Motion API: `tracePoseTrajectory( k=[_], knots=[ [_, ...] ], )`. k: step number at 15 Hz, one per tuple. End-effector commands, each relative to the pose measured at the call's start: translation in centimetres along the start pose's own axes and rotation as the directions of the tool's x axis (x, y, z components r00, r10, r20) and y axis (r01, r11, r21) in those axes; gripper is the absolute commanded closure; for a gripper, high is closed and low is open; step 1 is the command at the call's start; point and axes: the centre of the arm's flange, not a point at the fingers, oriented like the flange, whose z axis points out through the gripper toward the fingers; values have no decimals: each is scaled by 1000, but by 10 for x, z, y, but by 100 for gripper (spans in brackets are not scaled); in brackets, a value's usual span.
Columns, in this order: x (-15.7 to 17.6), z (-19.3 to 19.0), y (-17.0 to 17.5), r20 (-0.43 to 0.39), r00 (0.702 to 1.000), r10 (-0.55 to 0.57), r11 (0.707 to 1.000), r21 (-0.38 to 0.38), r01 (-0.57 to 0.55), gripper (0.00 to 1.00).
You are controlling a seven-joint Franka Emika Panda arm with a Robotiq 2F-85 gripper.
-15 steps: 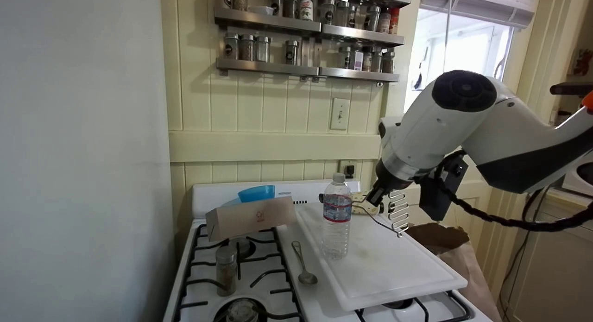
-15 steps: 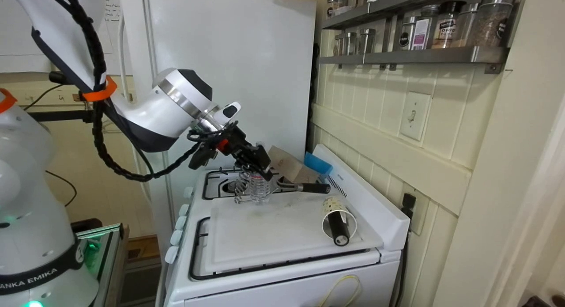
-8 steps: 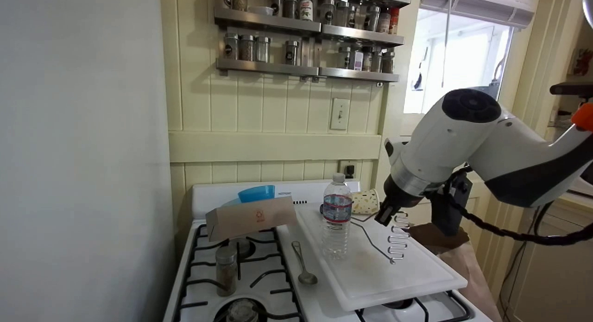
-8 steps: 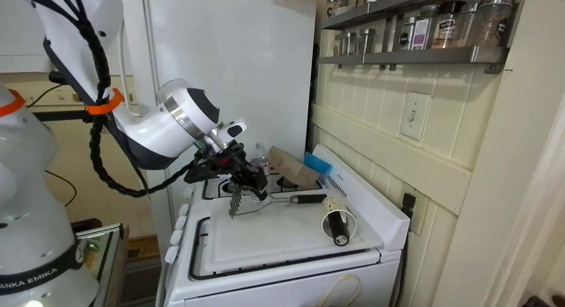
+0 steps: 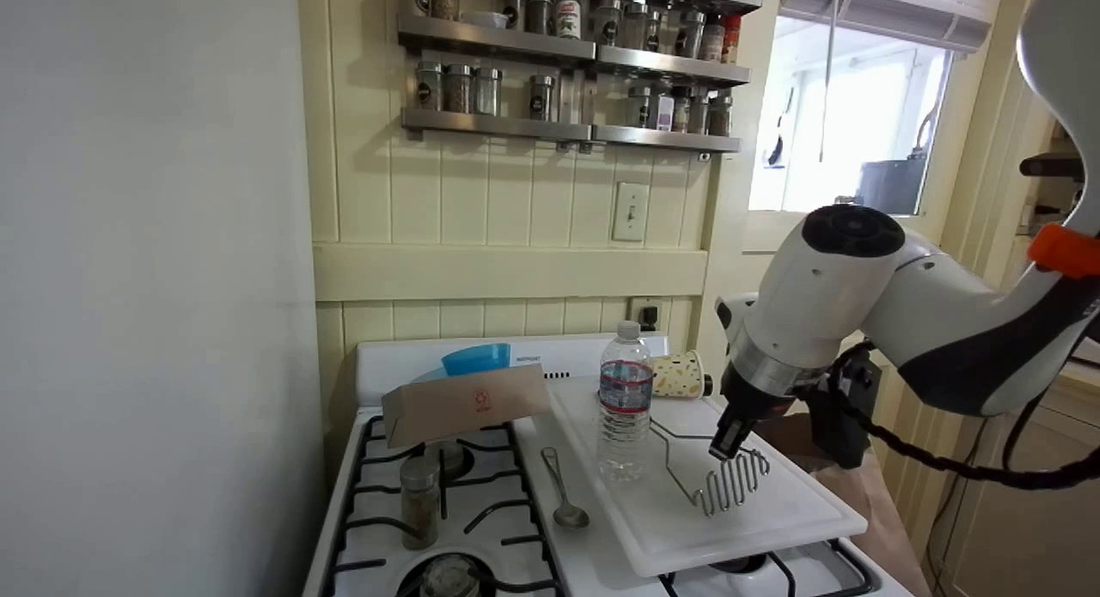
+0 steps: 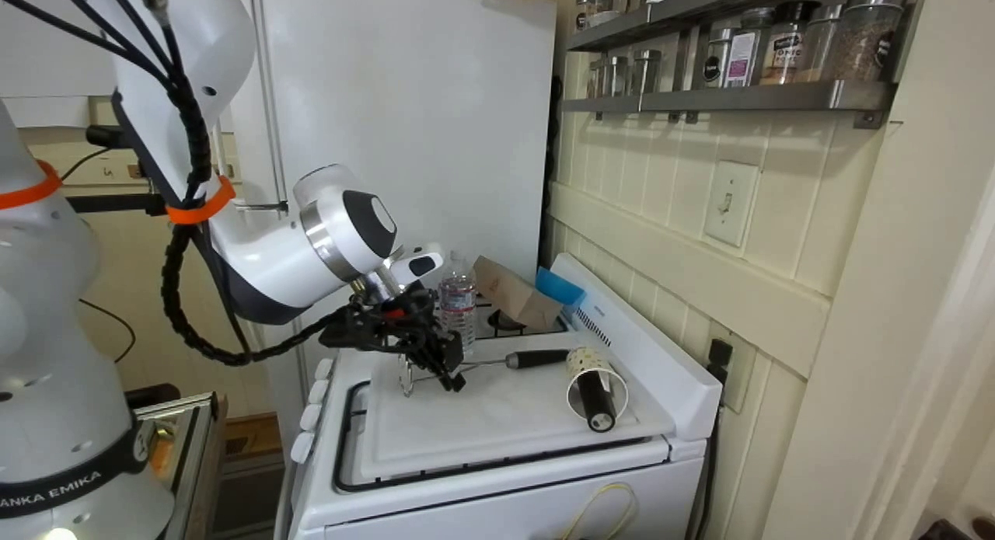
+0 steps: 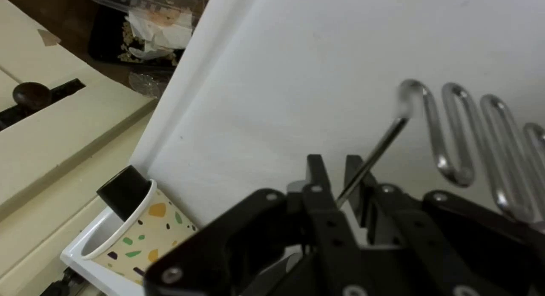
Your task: Lay the potato masher down
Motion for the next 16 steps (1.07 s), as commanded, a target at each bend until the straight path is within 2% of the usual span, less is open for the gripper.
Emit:
tracePoseTrajectory(
  k=[1, 4, 7, 8, 12, 16],
  knots=[
    [0, -11, 1, 19, 1000, 7, 999, 43, -7, 49],
    [5, -19, 4, 16, 996, 90, 994, 64, -91, 25],
    [13, -31, 6, 22, 971, 237, 963, 125, -238, 3],
    [15, -32, 7, 31, 958, 284, 949, 135, -285, 0],
    [20, -26, 6, 89, 890, 446, 870, 188, -455, 0],
    [23, -28, 0, 119, 829, 547, 804, 203, -560, 1]
  ],
)
